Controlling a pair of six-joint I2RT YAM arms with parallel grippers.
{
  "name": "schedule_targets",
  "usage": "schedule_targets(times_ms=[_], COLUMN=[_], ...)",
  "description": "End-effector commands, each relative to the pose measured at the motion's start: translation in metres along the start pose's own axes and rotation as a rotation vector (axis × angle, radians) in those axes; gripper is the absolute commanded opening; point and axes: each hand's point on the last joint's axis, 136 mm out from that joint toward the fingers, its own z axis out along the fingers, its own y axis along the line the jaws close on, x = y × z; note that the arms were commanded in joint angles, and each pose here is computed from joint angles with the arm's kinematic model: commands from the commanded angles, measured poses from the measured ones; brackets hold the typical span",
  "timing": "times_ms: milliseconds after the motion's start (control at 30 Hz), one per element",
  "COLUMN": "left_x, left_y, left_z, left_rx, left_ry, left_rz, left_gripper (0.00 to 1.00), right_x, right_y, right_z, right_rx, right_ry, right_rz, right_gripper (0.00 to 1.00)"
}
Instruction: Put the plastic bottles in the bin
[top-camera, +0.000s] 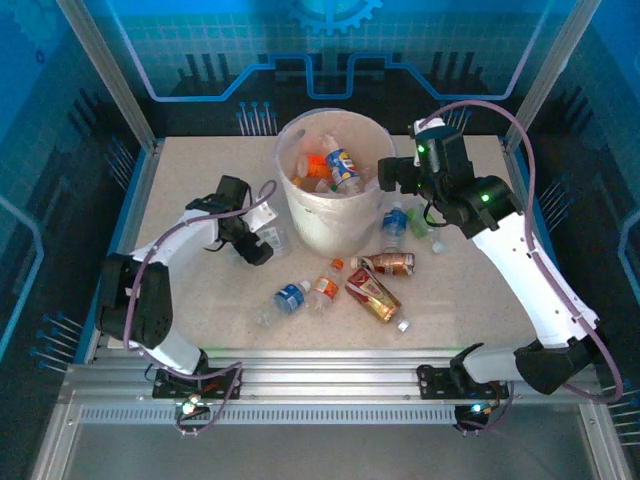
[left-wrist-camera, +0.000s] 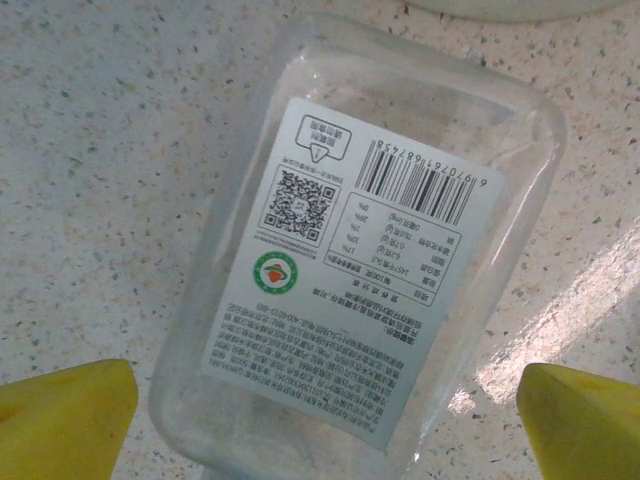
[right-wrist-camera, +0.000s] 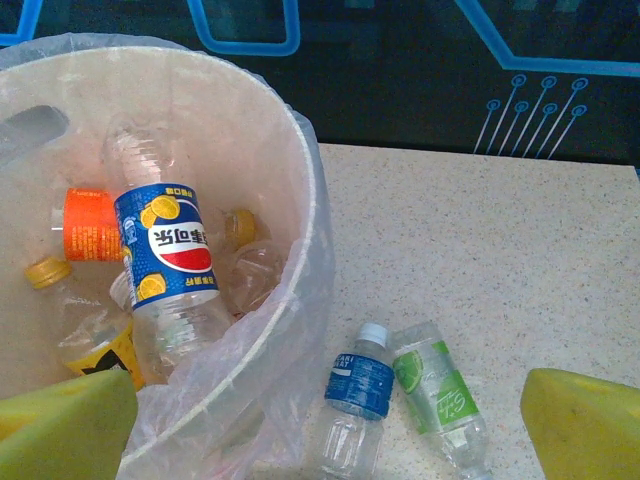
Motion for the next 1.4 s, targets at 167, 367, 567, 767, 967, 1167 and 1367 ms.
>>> schedule_targets(times_ms=[167,367,567,767,967,1167,1367], left_x=[0.005,0.003,0.007,0.012,0.017,0.023,0.009], left_y=[0.010,0.018,0.030,0.044,0.053,0.061,0.075], left_z=[0.017,0.027,0.041,0.049,0.047,0.038,0.004], left_rx=[-0.010,-0.036,-0.069,-0.099,-0.105,-0.130,-0.209], left_ry=[0.073,0.080,0.115,0.150,0.134,0.121,0.039], left_rz=[0.044,0.036,-0.014,-0.098,-0.195,-0.277,-0.356], left_gripper=[0.99,0.99,0.99,0.99,0.91,0.76,0.68], right_x=[-0.003,-0.002,-0.001,0.000,0.001,-0.001,0.002], right_y=[-0.012,-0.012,-0.013,-0.014,-0.016,-0.017,-0.028], right_z=[-0.005,-0.004,-0.004,-0.005,-0.004,-0.006,-0.007], right_rx=[0.040,0.039,0.042,0.045,0.053,0.051,0.099], right_ry=[-0.017,-0.016,-0.015,-0.014,-0.012,-0.025,-0.032], right_rz=[0.026,0.027,0.025,0.025,0.025,0.030,0.038], right_gripper=[1.00,1.00,1.00,1.00,1.00,1.00,1.00])
